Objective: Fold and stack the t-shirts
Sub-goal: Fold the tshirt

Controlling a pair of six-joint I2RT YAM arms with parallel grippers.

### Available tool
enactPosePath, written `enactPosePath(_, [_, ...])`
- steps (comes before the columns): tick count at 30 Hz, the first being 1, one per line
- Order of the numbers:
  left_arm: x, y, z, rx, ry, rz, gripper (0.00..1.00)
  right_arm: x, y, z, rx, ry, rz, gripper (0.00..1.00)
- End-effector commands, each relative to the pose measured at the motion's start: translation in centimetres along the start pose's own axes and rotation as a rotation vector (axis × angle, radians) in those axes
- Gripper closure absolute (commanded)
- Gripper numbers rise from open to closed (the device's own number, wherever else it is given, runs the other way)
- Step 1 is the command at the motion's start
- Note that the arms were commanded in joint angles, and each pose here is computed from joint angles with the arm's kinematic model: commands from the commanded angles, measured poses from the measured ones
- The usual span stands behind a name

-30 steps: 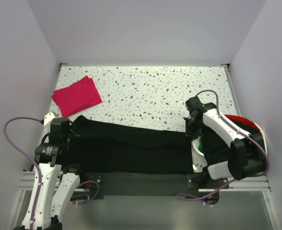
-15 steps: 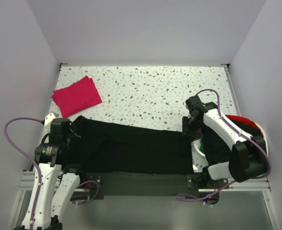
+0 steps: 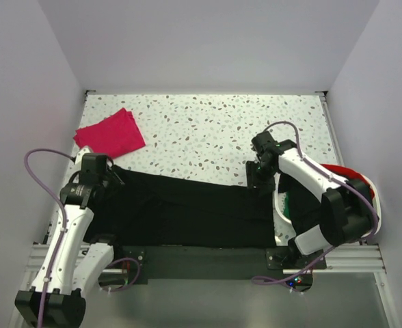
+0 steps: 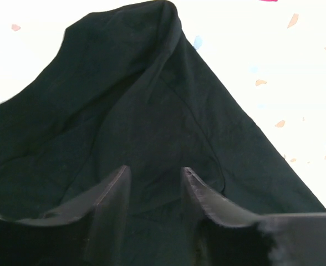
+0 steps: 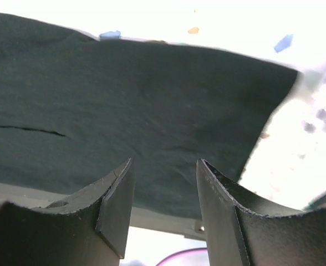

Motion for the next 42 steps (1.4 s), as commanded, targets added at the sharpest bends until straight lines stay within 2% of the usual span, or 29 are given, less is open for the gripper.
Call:
enactPosePath(1, [1.5, -1.8, 0.8, 0.018, -0.025, -0.060, 0.50, 1.1, 1.6, 1.2, -0.010, -0.025, 0.055, 0.48])
enactPosePath(3, [2.0, -2.2, 1.2, 0.024, -0.041, -0.055, 0.43, 2.3, 1.8, 1.3, -0.017, 0.005, 0.046, 0.48])
enactPosePath(6, [3.0, -2.9, 1.9, 0.046, -0.056, -0.028, 0.38, 4.1, 1.8, 1.6, -0.012, 0.043, 0.027, 0.48])
enactPosePath(11, [5.6, -3.9, 3.0, 0.070, -0.066, -0.014, 0.37, 5.9, 1.4, 2.4, -0.005, 0.077, -0.037, 0.48])
enactPosePath(21, [11.1, -6.2, 6.2, 0.113, -0.121, 0.026, 0.49, 7.7, 1.2, 3.3, -0.006, 0.121, -0.071, 0.48])
enactPosePath(27, [13.9, -6.1, 6.9, 0.139, -0.123, 0.091, 0.54, 8.2, 1.1, 3.6, -0.012, 0.140, -0.089, 0.48])
enactPosePath(33, [16.3, -6.0, 6.4, 0.154, -0.079, 0.121, 0.58, 8.4, 0.9, 4.0, -0.020, 0.152, -0.112, 0.48])
enactPosePath(42, [17.9, -5.7, 5.5, 0.151, -0.038, 0.132, 0.62, 8.5, 0.8, 4.1, -0.028, 0.158, -0.122, 0.48])
Point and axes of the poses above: each gripper's point midway between its finger pads, its own x axis out along the fingers, its own y axis along the line the jaws close on, z = x × y, the point moved 8 cm from there along -x, back along the fingers, and after that the axes turned 14 degrees about -x, right-handed, at the moved point
